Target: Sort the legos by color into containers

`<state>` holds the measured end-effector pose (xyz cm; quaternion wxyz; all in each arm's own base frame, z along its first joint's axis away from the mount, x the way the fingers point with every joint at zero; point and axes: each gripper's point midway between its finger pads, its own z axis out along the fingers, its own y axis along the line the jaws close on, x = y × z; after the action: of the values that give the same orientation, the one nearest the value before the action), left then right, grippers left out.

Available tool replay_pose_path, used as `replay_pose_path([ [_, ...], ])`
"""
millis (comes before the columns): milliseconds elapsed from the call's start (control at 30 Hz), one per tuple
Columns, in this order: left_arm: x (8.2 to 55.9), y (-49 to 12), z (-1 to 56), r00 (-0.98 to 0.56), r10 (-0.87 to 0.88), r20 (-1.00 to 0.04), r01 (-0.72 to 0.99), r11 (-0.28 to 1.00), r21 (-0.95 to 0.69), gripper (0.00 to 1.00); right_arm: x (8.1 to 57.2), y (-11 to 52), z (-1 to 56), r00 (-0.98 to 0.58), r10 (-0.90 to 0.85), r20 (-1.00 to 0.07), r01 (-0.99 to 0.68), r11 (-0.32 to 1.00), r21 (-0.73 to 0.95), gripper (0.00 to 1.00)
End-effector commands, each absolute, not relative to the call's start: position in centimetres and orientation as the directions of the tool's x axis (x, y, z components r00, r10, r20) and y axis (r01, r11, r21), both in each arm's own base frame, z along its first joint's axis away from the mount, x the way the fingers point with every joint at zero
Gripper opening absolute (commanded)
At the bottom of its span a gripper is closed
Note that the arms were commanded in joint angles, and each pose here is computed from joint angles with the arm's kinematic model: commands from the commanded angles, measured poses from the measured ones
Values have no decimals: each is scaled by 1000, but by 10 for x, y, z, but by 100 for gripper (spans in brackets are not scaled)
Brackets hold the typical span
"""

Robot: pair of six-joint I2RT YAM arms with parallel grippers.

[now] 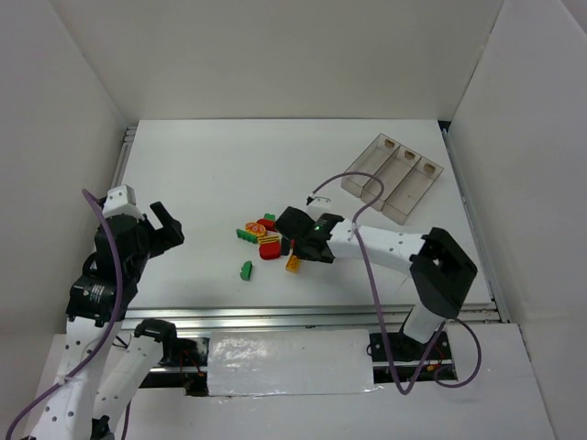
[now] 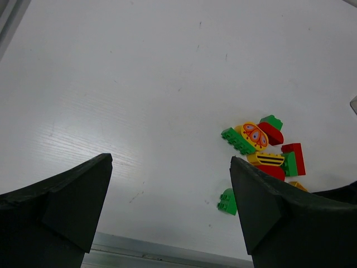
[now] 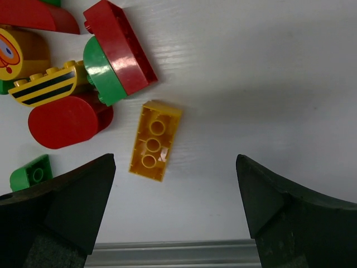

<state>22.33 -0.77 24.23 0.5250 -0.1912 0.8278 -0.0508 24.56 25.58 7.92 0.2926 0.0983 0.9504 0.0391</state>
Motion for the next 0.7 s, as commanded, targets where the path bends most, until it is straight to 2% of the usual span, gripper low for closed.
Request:
replay_pose_path([
  [0,229,-11,251,-345,-364,-865,-231,926,-298,100,264,288,85,-775,264,-574,172,962,210,95],
  [200,228,-13,252,-341,-361,-868,-216,929,-302,100,261,302,58,-811,245,-532,158,966,204,89],
  [233,228,-13,253,-341,-360,-868,-217,929,-300,100,260,301,51,-815,243,-525,164,967,193,86],
  [667,225,-12,254,-331,-362,-871,-218,928,-303,99,253,290,23,-829,240,-505,192,970,147,68],
])
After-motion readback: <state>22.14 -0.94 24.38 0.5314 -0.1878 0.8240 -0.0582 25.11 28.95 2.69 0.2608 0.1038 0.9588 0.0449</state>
